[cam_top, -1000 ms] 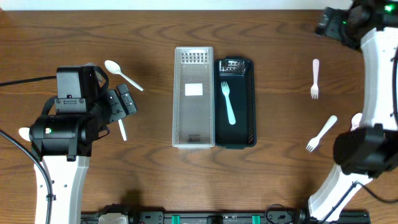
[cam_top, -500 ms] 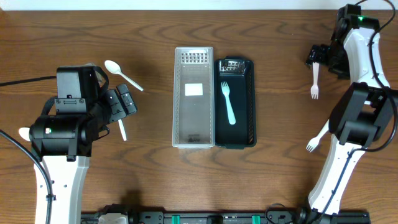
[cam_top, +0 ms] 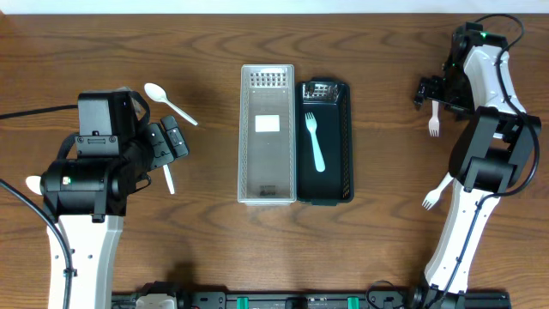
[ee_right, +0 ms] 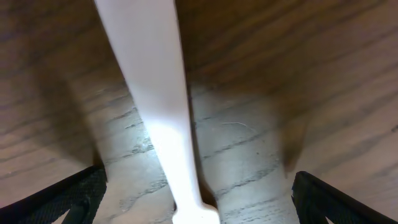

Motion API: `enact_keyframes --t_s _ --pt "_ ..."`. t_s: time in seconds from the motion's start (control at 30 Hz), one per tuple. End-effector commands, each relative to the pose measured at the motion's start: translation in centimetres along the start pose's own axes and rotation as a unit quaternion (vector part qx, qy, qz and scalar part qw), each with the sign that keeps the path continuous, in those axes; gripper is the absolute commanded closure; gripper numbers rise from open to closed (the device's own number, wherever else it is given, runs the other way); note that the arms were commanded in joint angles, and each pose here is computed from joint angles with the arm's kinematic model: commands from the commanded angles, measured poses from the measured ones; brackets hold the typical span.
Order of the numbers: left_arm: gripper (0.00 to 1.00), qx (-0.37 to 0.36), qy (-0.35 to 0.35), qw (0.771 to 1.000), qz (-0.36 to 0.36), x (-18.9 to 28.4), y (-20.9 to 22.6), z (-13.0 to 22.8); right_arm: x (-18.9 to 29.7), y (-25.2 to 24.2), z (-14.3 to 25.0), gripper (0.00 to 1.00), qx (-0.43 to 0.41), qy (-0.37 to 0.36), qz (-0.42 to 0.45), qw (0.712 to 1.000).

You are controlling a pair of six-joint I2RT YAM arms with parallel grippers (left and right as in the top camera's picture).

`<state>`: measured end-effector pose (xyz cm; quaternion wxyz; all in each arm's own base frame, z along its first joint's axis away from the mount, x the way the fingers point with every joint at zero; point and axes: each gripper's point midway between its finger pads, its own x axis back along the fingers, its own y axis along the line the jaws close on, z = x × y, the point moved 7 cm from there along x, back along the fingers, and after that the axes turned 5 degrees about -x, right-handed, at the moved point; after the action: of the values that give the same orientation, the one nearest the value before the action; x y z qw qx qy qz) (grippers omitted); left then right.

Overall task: Pack container
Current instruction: 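Move the right gripper to the white fork and grasp it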

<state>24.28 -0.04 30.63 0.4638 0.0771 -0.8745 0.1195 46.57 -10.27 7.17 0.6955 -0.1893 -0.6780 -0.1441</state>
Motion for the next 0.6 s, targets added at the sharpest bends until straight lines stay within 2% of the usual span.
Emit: enact_keyframes --t_s 0.0,0.43,0.57 --pt "0.02 -0.005 -0.008 1.0 -0.002 0.48 -0.02 -0.3 -0.55 0.61 0.3 0.01 0.025 0.009 -0.006 1.0" --pt "0.02 -0.005 -0.008 1.0 -0.002 0.48 -0.02 -0.3 -1.44 0.96 0.9 0.05 0.026 0.027 -0.034 0.999" --pt "0.02 -0.005 -0.007 1.0 -0.002 0.48 -0.02 -0.29 -1.44 0.94 0.98 0.14 0.026 0.03 -0.033 0.999"
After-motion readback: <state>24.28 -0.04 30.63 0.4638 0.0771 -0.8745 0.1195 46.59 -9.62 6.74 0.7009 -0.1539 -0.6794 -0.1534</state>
